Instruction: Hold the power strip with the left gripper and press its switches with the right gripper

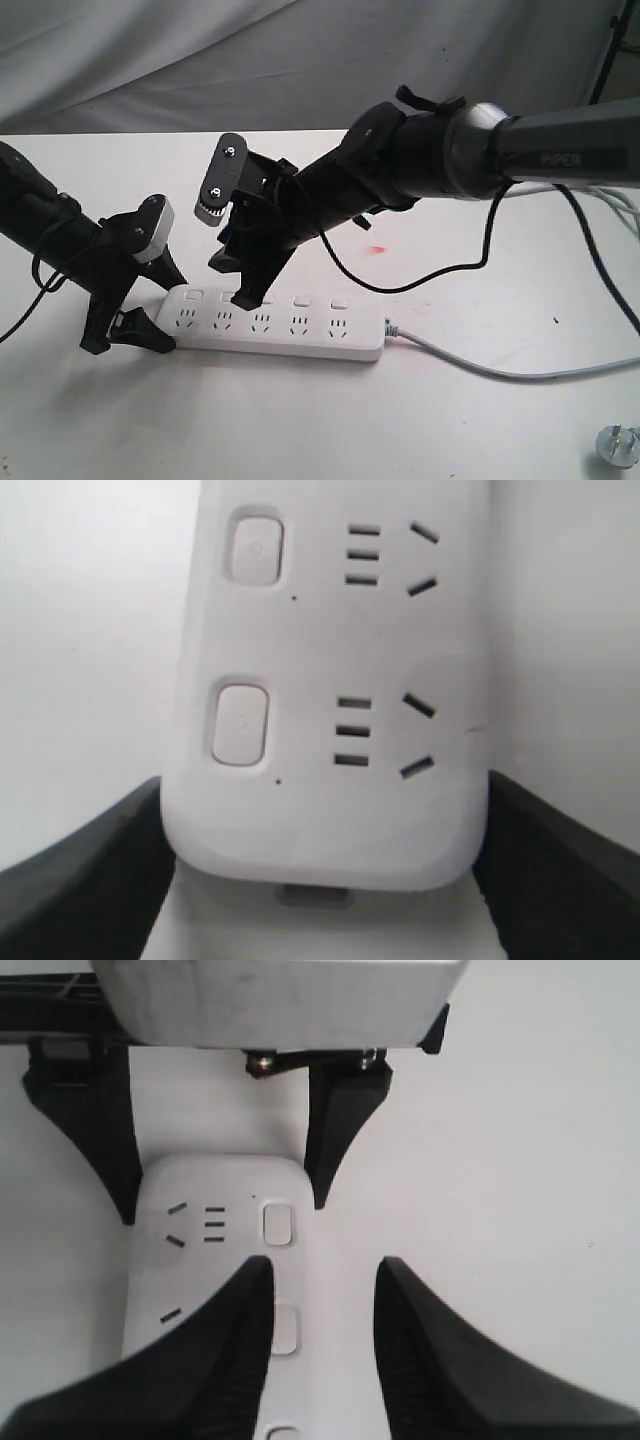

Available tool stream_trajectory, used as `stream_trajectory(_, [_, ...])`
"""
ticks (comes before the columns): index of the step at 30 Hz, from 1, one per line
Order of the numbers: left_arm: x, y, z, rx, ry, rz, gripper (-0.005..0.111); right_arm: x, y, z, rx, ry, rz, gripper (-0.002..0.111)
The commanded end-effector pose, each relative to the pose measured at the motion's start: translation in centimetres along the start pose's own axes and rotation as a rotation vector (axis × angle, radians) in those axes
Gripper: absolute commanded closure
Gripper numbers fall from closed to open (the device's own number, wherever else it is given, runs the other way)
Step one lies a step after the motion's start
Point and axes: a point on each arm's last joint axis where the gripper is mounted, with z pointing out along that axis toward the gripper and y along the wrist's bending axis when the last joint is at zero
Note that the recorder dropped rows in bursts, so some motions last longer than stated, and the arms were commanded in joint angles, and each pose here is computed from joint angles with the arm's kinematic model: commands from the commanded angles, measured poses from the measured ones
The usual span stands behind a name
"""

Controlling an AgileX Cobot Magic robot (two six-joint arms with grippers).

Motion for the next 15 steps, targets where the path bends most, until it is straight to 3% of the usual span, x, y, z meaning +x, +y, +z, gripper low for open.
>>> stream_trajectory(1, [-0.3,0.0,0.0,0.008,-0.013,0.01,0.038,1.5,-0.2,-1.7,0.01,0.025,0.035,0.076])
stream_trajectory(15, [-0.3,0.0,0.0,0.008,-0.013,0.007,0.038,4.4,-0.7,-0.6,0.024,0.077,0.096,0.076])
